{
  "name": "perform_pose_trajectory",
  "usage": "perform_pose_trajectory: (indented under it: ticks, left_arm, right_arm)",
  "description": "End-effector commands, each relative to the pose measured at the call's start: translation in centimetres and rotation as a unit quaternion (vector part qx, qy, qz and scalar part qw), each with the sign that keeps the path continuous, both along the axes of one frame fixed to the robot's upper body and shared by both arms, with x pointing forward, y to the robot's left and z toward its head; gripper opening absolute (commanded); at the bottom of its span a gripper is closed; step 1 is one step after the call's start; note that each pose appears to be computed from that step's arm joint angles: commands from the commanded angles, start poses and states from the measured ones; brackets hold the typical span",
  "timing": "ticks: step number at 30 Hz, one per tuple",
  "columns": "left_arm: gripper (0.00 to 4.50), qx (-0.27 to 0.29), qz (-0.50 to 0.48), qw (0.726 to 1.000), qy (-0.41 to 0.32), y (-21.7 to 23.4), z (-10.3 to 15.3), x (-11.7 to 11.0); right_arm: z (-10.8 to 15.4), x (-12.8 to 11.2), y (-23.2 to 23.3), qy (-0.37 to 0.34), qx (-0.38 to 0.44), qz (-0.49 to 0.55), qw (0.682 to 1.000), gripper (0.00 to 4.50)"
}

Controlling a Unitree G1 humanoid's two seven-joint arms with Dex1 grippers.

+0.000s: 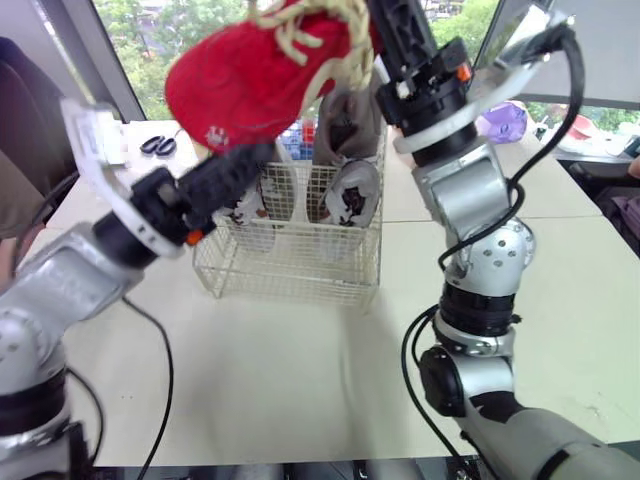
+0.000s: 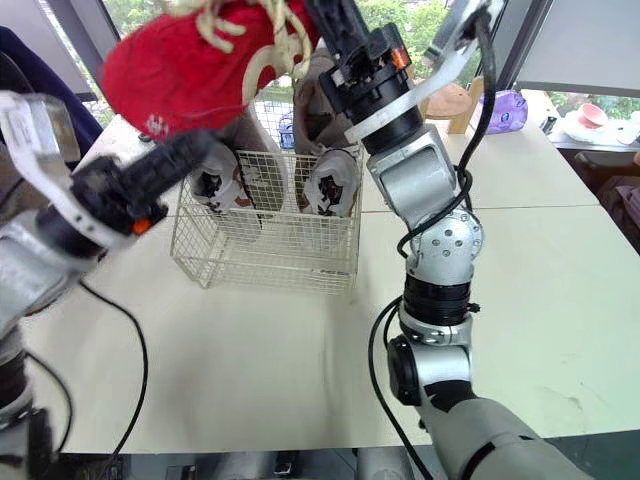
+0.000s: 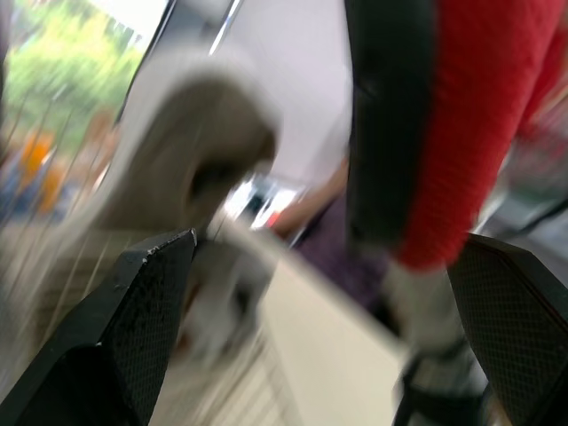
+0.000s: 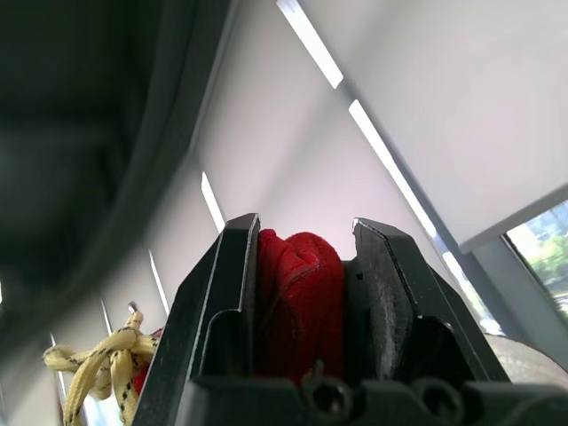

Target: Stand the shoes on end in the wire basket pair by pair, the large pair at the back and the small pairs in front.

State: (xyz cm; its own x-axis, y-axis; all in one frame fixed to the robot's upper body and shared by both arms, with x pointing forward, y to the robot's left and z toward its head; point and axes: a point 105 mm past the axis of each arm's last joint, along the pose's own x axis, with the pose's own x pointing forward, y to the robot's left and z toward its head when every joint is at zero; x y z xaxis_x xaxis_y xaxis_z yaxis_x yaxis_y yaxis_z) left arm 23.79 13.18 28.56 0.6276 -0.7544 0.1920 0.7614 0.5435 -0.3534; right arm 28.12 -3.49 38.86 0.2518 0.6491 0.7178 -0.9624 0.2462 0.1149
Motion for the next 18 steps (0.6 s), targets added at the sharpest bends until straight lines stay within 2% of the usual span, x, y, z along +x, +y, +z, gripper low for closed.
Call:
perform_pose_trajectory:
  ticks: [1, 2, 4, 6, 11, 18]
  left_arm:
    - [4.47, 0.08, 0.011, 0.997, 0.0, 0.3, -1.9, -1.2]
    - [4.47, 0.09, 0.015, 0.996, 0.006, 0.3, -2.5, -1.1]
    - [4.47, 0.084, 0.018, 0.996, 0.019, 0.2, -3.6, -1.1]
    - [4.47, 0.083, 0.018, 0.996, 0.029, 0.2, -4.4, -1.2]
    - [4.47, 0.082, 0.016, 0.994, 0.069, 1.0, -6.9, -1.9]
    - [4.47, 0.083, 0.0, 0.994, 0.066, 1.2, -6.8, -1.9]
  right_arm:
    - [-2.6, -2.2, 4.3, -0.068, -0.141, 0.007, 0.988, 1.24]
    - [-3.7, -2.4, 5.3, -0.074, -0.172, 0.012, 0.982, 1.24]
    - [-1.9, 0.9, -3.8, -0.087, -0.233, -0.025, 0.968, 1.24]
    - [0.4, 0.7, -9.4, -0.105, -0.243, -0.044, 0.963, 1.24]
    - [1.4, 0.8, -11.0, -0.104, -0.224, -0.034, 0.969, 1.24]
    - [1.3, -0.2, -11.8, -0.088, -0.205, -0.017, 0.975, 1.24]
